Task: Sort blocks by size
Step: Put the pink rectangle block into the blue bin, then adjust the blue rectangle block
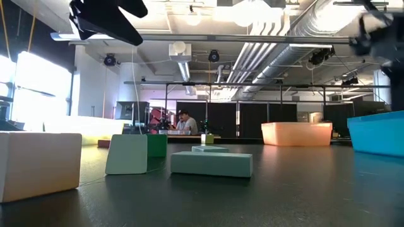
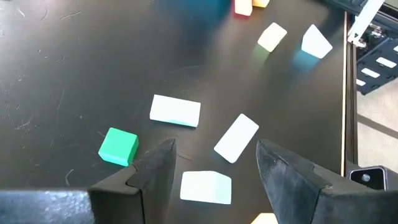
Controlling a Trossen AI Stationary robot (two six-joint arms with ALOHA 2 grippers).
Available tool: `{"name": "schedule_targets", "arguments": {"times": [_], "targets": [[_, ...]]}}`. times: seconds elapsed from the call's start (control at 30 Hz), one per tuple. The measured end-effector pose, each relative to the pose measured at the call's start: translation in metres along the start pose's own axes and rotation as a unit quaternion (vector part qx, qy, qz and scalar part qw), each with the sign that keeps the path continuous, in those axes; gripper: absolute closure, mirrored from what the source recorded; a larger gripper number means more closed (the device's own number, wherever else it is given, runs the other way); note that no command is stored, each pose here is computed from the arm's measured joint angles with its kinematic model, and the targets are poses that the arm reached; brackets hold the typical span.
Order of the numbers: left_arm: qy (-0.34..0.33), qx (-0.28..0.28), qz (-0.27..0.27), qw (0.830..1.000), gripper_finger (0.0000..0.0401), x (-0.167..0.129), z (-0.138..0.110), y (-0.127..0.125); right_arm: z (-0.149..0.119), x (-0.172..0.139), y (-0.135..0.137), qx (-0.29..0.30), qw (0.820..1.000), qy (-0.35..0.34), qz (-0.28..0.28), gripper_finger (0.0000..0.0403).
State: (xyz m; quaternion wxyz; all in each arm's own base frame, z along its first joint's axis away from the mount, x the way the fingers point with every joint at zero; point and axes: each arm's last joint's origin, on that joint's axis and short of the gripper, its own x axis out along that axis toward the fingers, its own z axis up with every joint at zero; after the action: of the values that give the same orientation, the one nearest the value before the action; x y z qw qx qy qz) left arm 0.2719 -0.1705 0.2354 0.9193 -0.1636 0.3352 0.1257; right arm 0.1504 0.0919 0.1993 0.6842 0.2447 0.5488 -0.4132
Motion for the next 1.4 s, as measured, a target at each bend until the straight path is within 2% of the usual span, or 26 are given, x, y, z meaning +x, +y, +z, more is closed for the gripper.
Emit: {"name": "schedule_targets", "arguments": {"times": [0.13, 0.2, 0.3, 0.4, 0.53, 0.7, 0.8, 0.93, 1.0, 1.07, 1.1, 1.2, 1.4], "targets": [[0.004, -0.011, -0.005, 1.0, 0.019, 0.0, 0.0, -0.001, -0.003, 0.016, -0.019, 0.067, 0.997, 0.044, -0.009, 0.0201], [0.007, -0.014, -0.009, 1.0, 0.019, -0.001, -0.001, -0.002, 0.001, 0.011, -0.018, 0.079, 0.996, 0.035, 0.0, 0.0177], [0.006, -0.014, -0.011, 1.0, 0.019, -0.001, -0.002, -0.003, 0.006, 0.003, -0.018, 0.104, 0.994, 0.012, -0.001, 0.0166], [0.006, -0.017, -0.011, 1.0, 0.019, -0.001, -0.002, -0.003, 0.011, -0.005, -0.012, 0.122, 0.992, -0.015, 0.025, 0.0164], [0.006, -0.018, -0.011, 1.0, 0.019, -0.001, -0.002, -0.003, 0.016, -0.016, 0.002, 0.144, 0.983, -0.063, 0.098, 0.0162], [0.006, -0.01, -0.011, 1.0, 0.019, -0.001, -0.002, -0.003, 0.02, -0.024, 0.028, 0.171, 0.946, -0.156, 0.228, 0.0161], [0.006, -0.01, -0.011, 1.0, 0.019, -0.001, -0.002, -0.002, 0.022, -0.028, 0.05, 0.128, 0.93, -0.193, 0.287, 0.0161], [0.004, -0.01, -0.01, 1.0, 0.019, -0.001, -0.002, -0.002, 0.021, -0.032, 0.084, -0.004, 0.905, -0.221, 0.363, 0.016], [0.004, -0.008, -0.01, 1.0, 0.019, -0.001, -0.002, -0.002, 0.019, -0.029, 0.101, -0.066, 0.887, -0.23, 0.394, 0.016], [0.004, -0.004, -0.01, 1.0, 0.019, -0.001, -0.001, -0.002, 0.017, -0.024, 0.116, -0.105, 0.872, -0.234, 0.418, 0.016], [0.004, -0.001, -0.01, 1.0, 0.019, -0.001, -0.001, -0.002, 0.017, -0.021, 0.122, -0.113, 0.868, -0.233, 0.423, 0.016], [0.004, -0.001, -0.01, 1.0, 0.019, -0.001, -0.001, -0.002, 0.02, -0.01, 0.141, -0.134, 0.875, -0.231, 0.404, 0.016], [0.007, -0.001, -0.012, 1.0, 0.019, -0.001, -0.002, -0.002, 0.04, 0.0, 0.188, -0.247, 0.867, -0.241, 0.36, 0.016]]}}
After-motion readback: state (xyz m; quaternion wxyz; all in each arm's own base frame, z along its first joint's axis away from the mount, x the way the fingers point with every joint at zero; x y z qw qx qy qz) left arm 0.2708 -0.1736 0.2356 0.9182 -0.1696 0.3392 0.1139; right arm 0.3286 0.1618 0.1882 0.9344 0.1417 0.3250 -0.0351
